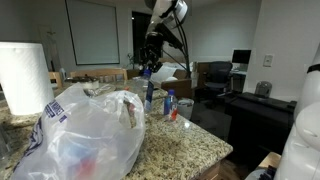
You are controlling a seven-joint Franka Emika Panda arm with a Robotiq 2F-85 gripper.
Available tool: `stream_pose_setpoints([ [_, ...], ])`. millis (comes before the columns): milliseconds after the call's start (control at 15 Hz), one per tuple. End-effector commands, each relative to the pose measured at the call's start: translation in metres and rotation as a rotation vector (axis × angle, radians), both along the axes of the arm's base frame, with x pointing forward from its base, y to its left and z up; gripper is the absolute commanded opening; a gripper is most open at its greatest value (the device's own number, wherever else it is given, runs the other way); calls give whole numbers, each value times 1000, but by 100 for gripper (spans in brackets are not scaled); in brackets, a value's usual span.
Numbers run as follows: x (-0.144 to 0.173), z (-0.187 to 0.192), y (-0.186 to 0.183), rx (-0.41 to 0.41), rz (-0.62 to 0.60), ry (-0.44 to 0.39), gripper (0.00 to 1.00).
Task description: Put the plastic bottles into the plastic bag
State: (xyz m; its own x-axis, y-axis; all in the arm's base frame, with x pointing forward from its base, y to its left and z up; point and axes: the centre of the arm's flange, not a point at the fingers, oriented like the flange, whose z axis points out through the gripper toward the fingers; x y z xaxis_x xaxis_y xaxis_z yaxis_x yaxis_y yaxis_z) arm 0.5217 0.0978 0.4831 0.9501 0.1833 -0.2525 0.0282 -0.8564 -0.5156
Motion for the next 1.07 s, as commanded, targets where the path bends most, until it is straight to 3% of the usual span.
stream_pose_setpoints([
  [0,23,-11,37,52,62,45,13],
  [467,49,-48,145,25,141,72,13],
  [600,47,-53,178,20,168,66,62],
  [733,42,-59,202,9,207,69,66],
  [1000,51,-60,205,-5,208,74,91],
])
